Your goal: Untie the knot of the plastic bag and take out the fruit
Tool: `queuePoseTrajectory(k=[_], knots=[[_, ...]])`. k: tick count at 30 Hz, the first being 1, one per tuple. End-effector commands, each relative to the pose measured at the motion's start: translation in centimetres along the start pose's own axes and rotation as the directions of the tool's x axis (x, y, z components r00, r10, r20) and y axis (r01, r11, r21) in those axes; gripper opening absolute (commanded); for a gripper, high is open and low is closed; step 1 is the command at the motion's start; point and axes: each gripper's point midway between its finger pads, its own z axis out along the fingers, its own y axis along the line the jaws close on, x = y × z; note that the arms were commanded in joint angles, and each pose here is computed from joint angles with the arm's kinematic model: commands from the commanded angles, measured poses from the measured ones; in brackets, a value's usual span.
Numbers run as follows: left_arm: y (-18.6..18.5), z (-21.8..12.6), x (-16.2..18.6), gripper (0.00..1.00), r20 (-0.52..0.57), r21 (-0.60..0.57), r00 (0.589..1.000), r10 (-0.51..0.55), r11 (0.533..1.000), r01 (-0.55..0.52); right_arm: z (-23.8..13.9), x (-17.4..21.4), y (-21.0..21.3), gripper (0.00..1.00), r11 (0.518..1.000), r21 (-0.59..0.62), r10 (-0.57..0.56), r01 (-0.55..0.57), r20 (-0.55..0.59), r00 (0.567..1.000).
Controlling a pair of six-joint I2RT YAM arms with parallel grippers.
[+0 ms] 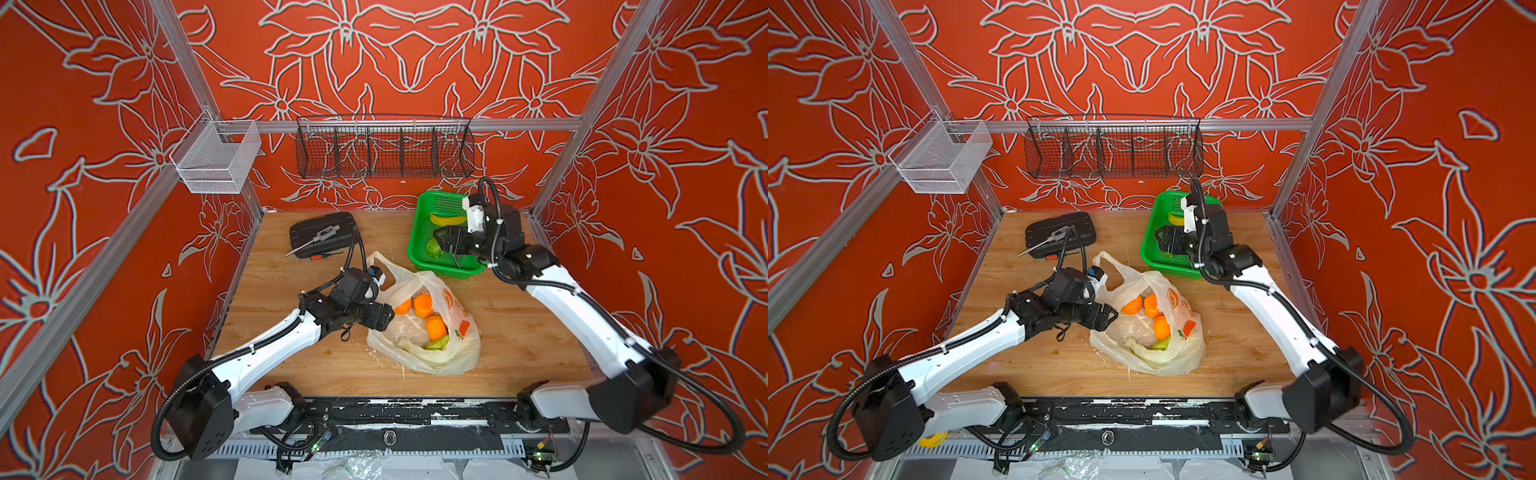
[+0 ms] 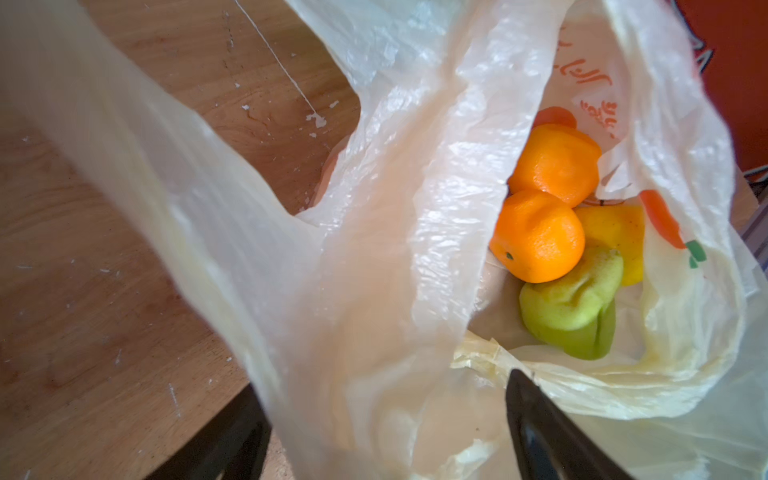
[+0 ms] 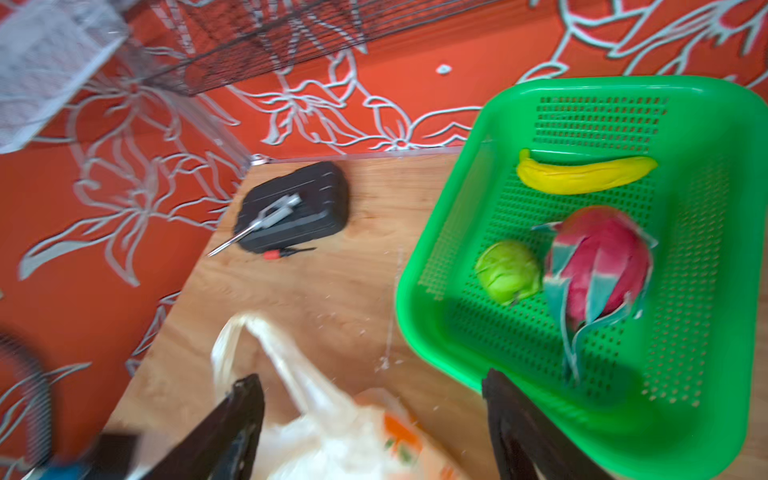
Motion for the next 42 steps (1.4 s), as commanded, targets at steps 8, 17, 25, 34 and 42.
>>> queuePoseTrajectory(k=[8, 17, 25, 34, 42], knots=[[1.0, 2.4, 0.5, 0.73, -0.019, -0.028, 1.000, 0.010, 1.000, -0.010, -2.5, 9.9, 6.2, 0.68, 0.991, -0.129, -0.060, 0.047, -0.099, 0.993], [1.9, 2.1, -0.1, 0.34, 0.003, -0.090, 0.999, -0.042, 0.995, 0.042, 0.3, 17.8, 7.6, 0.68, 0.980, -0.160, -0.154, 0.120, -0.219, 0.964], [2.3, 1.2, -1.2, 0.05, 0.045, -0.122, 0.997, -0.064, 0.990, 0.069, 3.8, 22.0, 6.1, 0.71, 0.975, -0.103, -0.219, 0.197, -0.294, 0.931], [2.0, -0.4, -2.4, 0.00, 0.125, -0.111, 0.989, -0.073, 0.990, 0.087, 7.0, 23.3, 3.7, 0.77, 0.946, 0.011, -0.304, 0.324, -0.315, 0.899], [2.5, -0.9, -1.8, 0.00, 0.141, -0.127, 0.986, -0.084, 0.987, 0.102, 9.6, 22.2, 2.0, 0.91, 0.916, 0.125, -0.334, 0.382, -0.295, 0.895]])
